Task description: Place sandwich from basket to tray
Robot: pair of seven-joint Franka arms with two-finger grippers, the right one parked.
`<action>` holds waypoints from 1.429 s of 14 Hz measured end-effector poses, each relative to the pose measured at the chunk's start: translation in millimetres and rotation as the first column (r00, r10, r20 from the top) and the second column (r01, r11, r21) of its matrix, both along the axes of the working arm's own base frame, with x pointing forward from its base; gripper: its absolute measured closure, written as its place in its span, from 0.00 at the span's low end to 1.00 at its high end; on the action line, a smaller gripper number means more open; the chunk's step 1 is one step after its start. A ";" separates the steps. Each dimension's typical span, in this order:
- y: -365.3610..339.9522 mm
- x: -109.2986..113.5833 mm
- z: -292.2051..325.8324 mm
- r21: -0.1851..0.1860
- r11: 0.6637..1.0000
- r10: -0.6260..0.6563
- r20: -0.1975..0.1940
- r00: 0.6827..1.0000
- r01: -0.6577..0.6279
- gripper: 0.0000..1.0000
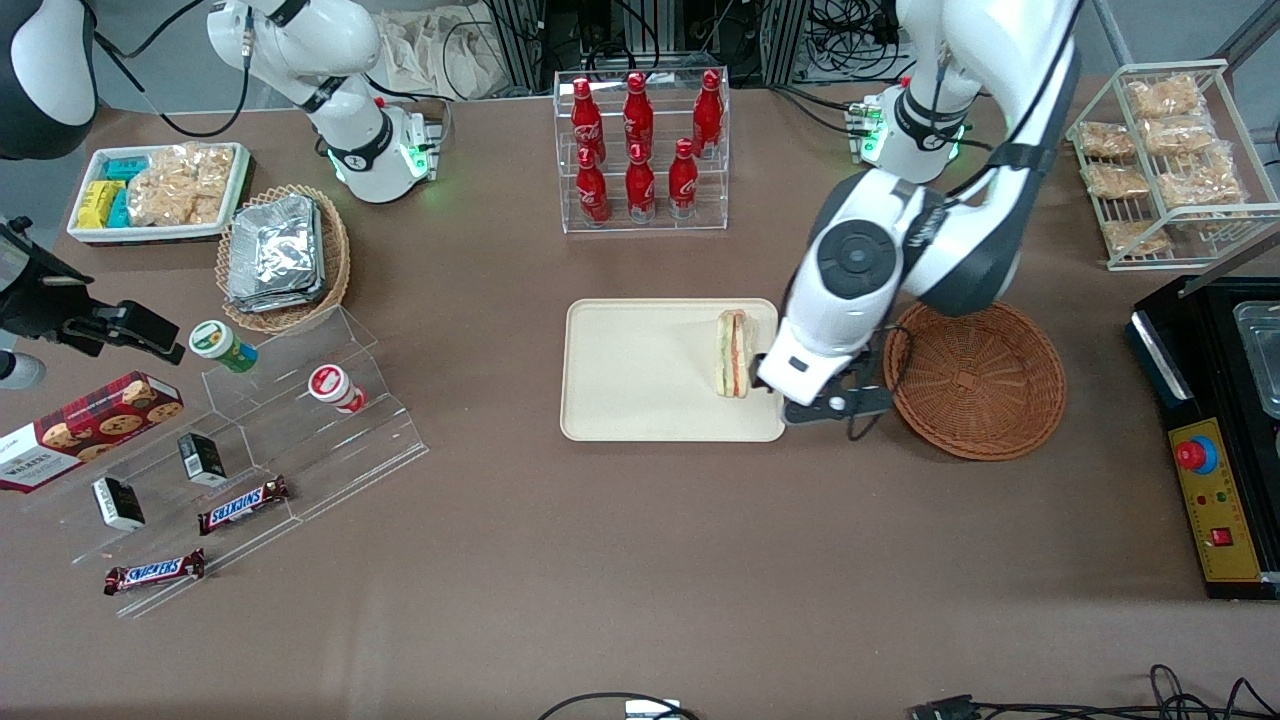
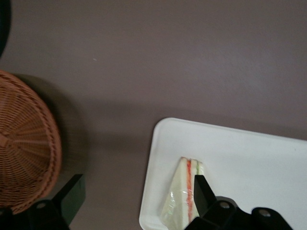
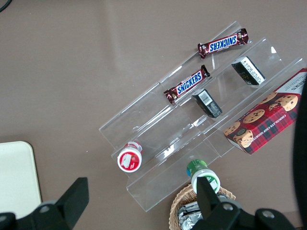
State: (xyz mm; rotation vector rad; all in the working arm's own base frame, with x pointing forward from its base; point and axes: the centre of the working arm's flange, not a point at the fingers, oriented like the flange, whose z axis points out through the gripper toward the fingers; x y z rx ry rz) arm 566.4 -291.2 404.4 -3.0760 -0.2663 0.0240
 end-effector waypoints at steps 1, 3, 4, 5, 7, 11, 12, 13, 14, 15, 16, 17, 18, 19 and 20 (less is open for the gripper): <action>17.1 5.6 8.9 0.001 1.000 0.025 0.003 1.000 -0.025 0.00; 52.8 14.7 26.4 -0.004 0.999 0.049 -0.001 0.999 -0.049 0.00; 72.0 17.7 34.6 -0.006 0.999 0.043 -0.012 0.999 -0.043 0.00; 91.5 19.1 42.7 -0.003 1.000 0.028 -0.027 0.999 -0.028 0.00; 130.2 19.3 59.8 0.001 1.000 -0.013 -0.056 0.998 0.013 0.00; 178.5 12.6 101.7 -0.002 0.998 -0.062 -0.040 0.997 0.062 0.00; 185.9 9.9 112.4 -0.002 0.998 -0.070 -0.029 0.997 0.070 0.00; 194.5 6.1 122.4 -0.005 0.996 -0.084 -0.028 0.996 0.084 0.00; 202.3 1.3 131.8 -0.018 0.994 -0.110 -0.033 0.993 0.110 0.00; 210.3 -3.6 142.0 -0.033 0.990 -0.138 -0.035 0.990 0.137 0.00; 219.4 -9.1 153.5 -0.046 0.986 -0.164 -0.038 0.986 0.162 0.00; 227.5 -15.2 165.2 -0.052 0.981 -0.187 -0.043 0.981 0.185 0.00; 234.9 -20.3 176.5 -0.053 0.978 -0.203 -0.043 0.978 0.200 0.00; 241.9 -23.4 186.5 -0.054 0.976 -0.213 -0.037 0.976 0.211 0.00; 247.0 -25.2 194.4 -0.054 0.974 -0.220 -0.029 0.975 0.219 0.00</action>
